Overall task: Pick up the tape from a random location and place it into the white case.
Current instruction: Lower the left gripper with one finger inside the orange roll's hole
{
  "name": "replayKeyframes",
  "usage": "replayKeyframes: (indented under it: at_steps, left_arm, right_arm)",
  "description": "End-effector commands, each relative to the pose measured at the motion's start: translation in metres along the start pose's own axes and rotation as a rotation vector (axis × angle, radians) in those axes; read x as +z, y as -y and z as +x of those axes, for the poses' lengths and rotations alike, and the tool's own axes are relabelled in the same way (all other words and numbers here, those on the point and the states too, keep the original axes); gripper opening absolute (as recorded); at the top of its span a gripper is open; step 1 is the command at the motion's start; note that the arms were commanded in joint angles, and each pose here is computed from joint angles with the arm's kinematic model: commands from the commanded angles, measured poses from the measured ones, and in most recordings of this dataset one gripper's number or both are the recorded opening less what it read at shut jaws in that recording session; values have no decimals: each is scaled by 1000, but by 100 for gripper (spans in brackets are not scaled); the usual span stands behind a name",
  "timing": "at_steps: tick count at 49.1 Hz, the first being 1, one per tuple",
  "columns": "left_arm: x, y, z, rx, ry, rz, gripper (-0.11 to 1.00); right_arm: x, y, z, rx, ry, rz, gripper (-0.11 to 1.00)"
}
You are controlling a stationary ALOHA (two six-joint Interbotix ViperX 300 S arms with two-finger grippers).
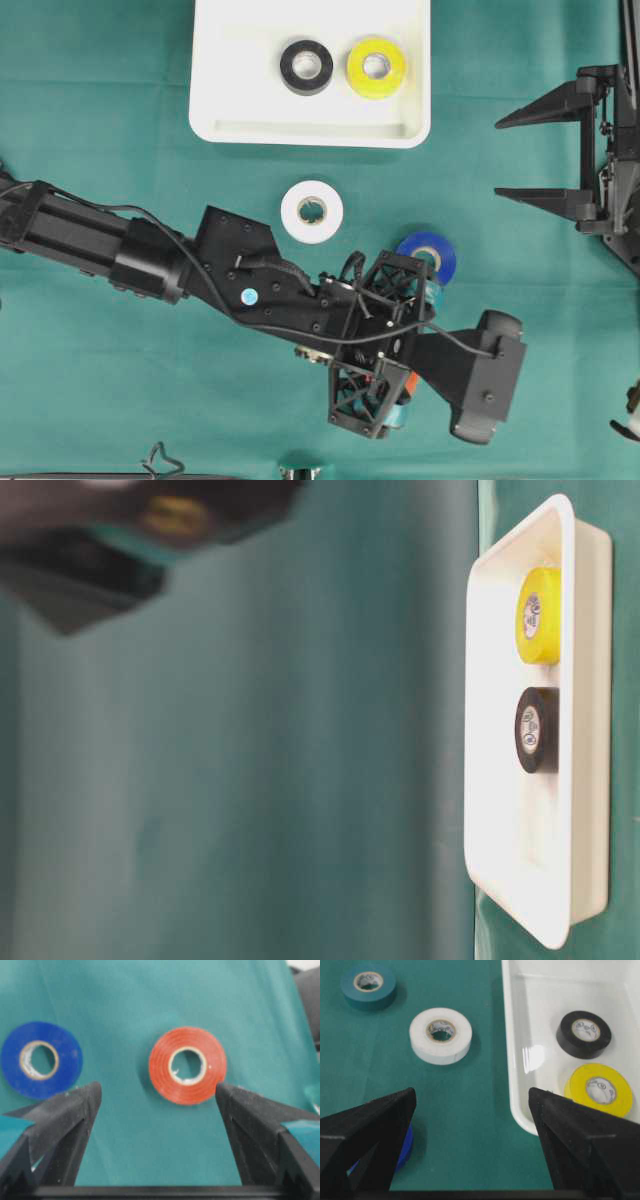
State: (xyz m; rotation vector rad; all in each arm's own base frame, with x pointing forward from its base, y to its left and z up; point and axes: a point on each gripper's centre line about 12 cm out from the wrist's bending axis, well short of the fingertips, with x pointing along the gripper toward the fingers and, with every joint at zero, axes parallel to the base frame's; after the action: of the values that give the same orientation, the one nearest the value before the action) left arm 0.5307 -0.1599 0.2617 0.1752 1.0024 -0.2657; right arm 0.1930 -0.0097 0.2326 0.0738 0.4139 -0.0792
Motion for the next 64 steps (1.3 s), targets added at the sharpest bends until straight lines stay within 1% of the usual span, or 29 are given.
replayKeyframes:
  at_steps: [1,14,24,45,64]
  left_arm:
    - [1,0,-3,3,41,0,97]
    - [-25,3,45,-1,6,5,97]
    - [-31,1,71,6,-8,11,97]
    - [-31,-2,94,10,4,11,97]
    - [-43,-12,111,19,-28,-2,97]
  right_arm:
    - [11,-1,0,1,26,-3,91]
    - [8,-1,2,0,12,-4,91]
    - [4,0,5,-1,-9,-3,91]
    - [2,0,7,-2,-20,-2,90]
    - [2,0,8,-2,-23,-3,90]
